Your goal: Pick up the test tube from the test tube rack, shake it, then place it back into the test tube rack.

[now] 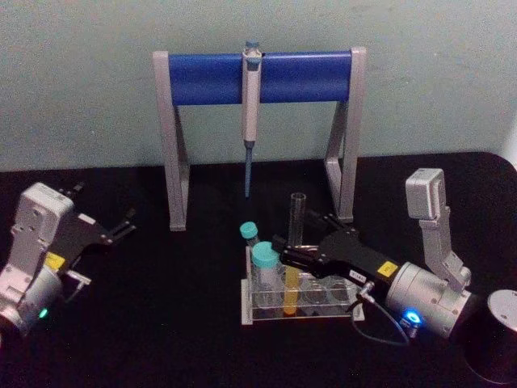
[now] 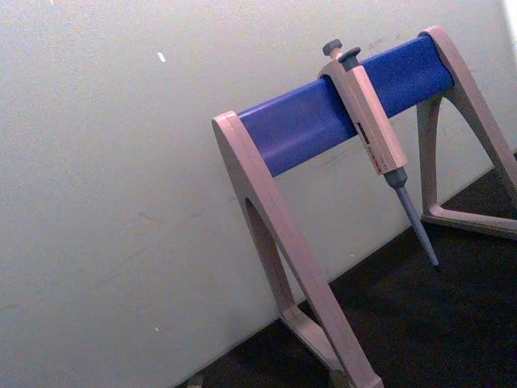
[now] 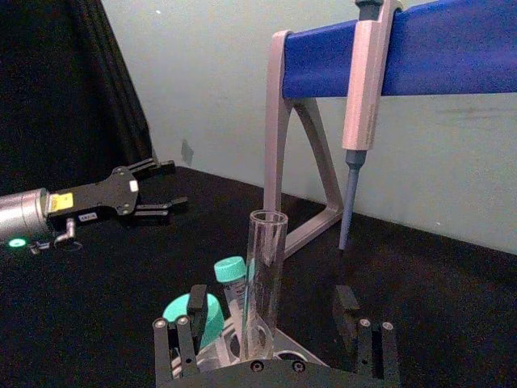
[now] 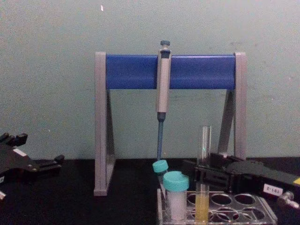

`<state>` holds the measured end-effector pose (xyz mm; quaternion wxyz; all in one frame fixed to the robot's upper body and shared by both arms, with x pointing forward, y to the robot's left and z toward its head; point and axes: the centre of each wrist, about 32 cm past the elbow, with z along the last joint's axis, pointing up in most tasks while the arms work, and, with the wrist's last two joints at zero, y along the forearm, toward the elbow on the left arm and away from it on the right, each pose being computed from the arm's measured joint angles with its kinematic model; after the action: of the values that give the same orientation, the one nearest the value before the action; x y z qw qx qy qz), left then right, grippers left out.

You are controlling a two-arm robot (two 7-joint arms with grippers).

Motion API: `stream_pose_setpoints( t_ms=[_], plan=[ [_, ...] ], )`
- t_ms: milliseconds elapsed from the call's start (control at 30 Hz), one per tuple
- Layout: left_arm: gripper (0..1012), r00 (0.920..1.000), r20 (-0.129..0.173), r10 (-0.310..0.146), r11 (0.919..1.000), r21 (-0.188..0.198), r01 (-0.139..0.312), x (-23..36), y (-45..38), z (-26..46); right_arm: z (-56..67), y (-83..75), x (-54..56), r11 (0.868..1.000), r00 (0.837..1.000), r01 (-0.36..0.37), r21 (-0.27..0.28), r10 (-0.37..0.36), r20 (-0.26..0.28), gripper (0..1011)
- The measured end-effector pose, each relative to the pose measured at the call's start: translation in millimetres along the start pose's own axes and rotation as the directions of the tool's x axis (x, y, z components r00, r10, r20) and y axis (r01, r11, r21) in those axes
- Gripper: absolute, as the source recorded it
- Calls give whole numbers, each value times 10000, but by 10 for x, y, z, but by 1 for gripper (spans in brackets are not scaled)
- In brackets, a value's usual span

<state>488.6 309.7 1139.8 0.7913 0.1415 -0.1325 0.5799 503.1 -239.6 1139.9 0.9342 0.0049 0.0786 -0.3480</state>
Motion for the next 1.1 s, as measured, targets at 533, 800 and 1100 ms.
stream_pose_setpoints(
  t_ms=[533,800,1100],
  plan=[
    [1001,10000,0,0,10000,0,0,0,0,0,3,-1,-1,10000,10000,12,6,-12,9,915],
    [1001,10000,0,0,10000,0,0,0,0,0,5,-2,0,10000,10000,13,16,-13,17,674],
    [1001,10000,0,0,10000,0,0,0,0,0,6,-2,-1,10000,10000,10,23,-10,22,400]
  ],
)
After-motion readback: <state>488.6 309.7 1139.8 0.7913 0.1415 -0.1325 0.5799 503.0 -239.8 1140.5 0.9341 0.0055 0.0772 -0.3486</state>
